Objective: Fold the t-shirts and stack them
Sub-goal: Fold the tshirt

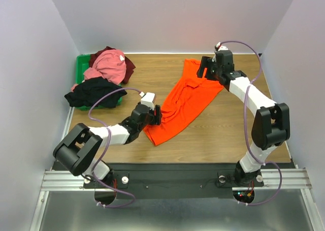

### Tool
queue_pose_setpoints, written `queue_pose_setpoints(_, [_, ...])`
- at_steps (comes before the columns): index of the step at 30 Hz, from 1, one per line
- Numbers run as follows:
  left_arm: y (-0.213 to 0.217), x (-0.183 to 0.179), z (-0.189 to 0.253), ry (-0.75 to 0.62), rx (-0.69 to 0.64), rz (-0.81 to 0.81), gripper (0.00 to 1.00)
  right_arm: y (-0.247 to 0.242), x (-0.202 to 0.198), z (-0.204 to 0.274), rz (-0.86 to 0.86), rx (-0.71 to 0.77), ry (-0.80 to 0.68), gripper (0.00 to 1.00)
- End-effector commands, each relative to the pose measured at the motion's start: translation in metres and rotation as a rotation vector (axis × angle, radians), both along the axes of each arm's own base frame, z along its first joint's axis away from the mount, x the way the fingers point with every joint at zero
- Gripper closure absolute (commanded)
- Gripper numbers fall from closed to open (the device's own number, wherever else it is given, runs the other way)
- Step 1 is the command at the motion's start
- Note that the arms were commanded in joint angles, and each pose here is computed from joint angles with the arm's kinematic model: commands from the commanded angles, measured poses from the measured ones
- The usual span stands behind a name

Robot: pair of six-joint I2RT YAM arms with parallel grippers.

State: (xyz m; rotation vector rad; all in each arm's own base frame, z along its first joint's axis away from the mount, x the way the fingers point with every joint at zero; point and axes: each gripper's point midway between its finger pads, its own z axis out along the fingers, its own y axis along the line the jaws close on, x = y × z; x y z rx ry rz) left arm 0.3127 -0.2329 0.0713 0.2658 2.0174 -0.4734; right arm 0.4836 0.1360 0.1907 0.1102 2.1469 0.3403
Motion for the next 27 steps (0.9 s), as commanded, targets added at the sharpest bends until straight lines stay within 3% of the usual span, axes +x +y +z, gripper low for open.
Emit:
queue_pose_setpoints(1, [0.007, 0.001, 0.004, -0.016, -0.02, 0.06, 0.31, -0.013, -0.007, -0.055, -0.071, -0.037, 0.108, 0.16])
queue_pose_setpoints(9, [0.006, -0.01, -0.034, 0.1, 0.018, 0.044, 0.3, -0.024, 0.0, -0.093, -0.105, -0.061, 0.182, 0.16])
queue_pose_setpoints(18, [-0.004, -0.032, -0.045, 0.156, -0.025, -0.021, 0.3, -0.023, 0.019, -0.143, -0.068, -0.062, 0.277, 0.16])
queue_pose_setpoints(27, [-0.008, -0.063, -0.037, 0.163, -0.126, -0.038, 0.3, -0.012, 0.036, -0.165, 0.002, -0.067, 0.324, 0.16])
